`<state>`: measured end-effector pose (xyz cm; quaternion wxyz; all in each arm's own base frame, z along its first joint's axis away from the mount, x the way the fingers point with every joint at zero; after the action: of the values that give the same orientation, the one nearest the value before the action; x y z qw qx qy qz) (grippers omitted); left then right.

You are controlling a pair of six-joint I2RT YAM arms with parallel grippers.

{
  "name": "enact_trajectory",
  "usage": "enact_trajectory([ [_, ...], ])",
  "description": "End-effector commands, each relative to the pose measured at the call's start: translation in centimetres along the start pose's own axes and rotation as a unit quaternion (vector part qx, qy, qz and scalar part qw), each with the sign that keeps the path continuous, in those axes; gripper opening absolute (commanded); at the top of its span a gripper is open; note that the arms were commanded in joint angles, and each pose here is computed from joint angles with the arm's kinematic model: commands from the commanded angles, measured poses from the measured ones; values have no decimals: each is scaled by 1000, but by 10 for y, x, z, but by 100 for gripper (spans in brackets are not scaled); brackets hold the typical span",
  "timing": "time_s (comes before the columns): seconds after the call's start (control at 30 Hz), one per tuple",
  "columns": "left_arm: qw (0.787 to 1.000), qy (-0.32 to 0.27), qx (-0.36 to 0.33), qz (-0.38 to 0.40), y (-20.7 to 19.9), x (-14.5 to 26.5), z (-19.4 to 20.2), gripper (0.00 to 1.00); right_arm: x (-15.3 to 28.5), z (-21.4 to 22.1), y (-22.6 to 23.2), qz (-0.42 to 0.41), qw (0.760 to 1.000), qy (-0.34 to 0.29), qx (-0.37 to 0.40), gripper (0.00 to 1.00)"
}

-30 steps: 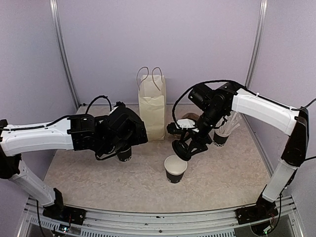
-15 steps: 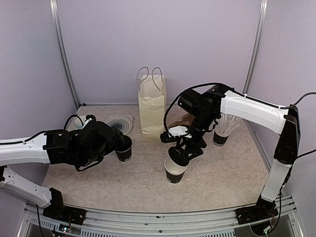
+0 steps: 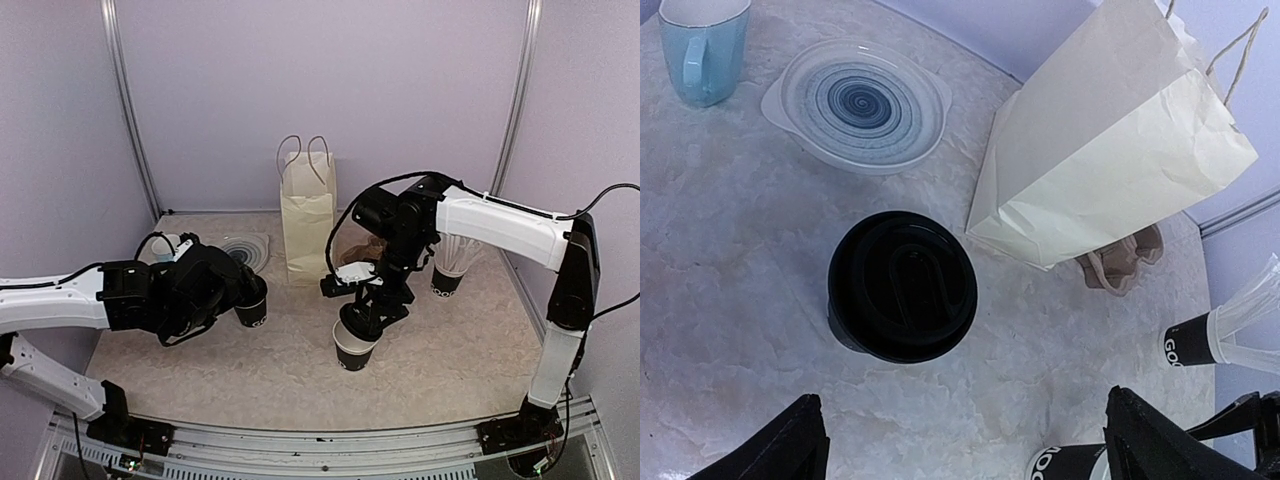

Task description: Pack the takeout coffee

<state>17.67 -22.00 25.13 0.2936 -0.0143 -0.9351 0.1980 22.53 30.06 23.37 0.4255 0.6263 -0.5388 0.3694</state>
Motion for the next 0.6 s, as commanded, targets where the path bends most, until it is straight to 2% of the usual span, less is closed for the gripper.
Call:
enact_trajectory([
  [0.0, 1000, -7, 6, -8, 8, 4, 0, 94, -7, -5, 5, -15, 1000, 15, 0, 61],
  [0.37, 1000, -4, 17, -8, 16, 7, 5, 94, -16, -7, 6, -16, 999, 32, -9, 62],
  [0.57, 1000, 6, 17, -14, 17, 4, 12, 94, -24, -8, 9, -18, 999, 47, -13, 67],
])
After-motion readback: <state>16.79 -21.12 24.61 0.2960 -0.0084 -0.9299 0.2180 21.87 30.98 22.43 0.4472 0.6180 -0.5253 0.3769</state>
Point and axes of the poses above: each gripper's point midway between its finger pads, its own x axis back along the fingers, its own y axis along the line the jaws close on, z = x × y, the point moved 8 cm from there along x, back along the fingers, and after that the axes turned 11 degrees about -x, right-handed, at the moved point
